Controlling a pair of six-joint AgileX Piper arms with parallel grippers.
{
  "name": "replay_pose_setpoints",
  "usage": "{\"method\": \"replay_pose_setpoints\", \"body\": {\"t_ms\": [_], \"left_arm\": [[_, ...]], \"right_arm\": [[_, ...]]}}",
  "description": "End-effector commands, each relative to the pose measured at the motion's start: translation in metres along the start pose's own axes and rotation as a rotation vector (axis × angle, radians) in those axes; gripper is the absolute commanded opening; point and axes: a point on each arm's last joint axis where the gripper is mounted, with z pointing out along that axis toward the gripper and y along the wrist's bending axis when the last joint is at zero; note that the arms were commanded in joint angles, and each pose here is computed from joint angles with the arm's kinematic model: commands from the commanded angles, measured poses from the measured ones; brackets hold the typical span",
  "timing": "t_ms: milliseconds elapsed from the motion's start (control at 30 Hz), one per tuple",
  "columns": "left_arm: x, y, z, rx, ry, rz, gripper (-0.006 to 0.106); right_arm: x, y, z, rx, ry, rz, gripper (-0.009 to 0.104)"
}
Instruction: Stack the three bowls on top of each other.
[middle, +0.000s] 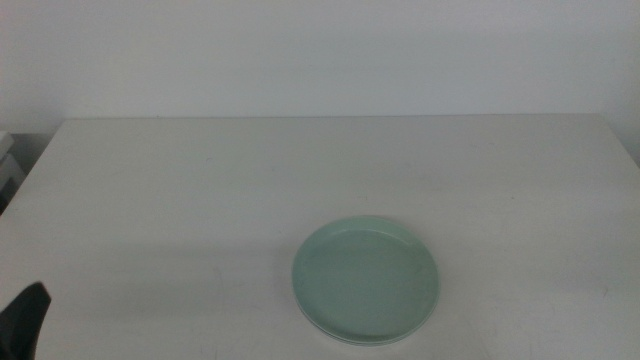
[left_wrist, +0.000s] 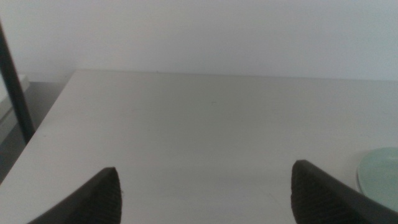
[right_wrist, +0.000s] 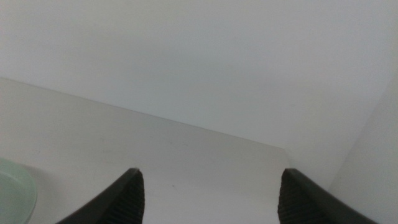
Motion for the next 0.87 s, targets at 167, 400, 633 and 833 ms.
{"method": "replay_pose_setpoints", "body": {"t_ms": [167, 400, 633, 833], "left_arm": [[0.017, 0.002, -0.010, 0.022, -0.141, -0.025, 0.104], [0.045, 0.006, -0.003, 0.014, -0.088, -0.024, 0.104], [0.048, 0.006, -0.002, 0.012, -0.074, -0.025, 0.104], [0.048, 0.006, -0.002, 0.012, -0.074, -0.024, 0.104]], "right_arm": [[0.019, 0.003, -0.018, 0.054, -0.129, -0.047, 0.054], [0.050, 0.009, -0.019, 0.046, -0.106, -0.015, 0.054], [0.063, 0.014, -0.022, 0.015, -0.076, 0.045, 0.054], [0.063, 0.014, -0.022, 0.018, -0.076, 0.034, 0.054]]}}
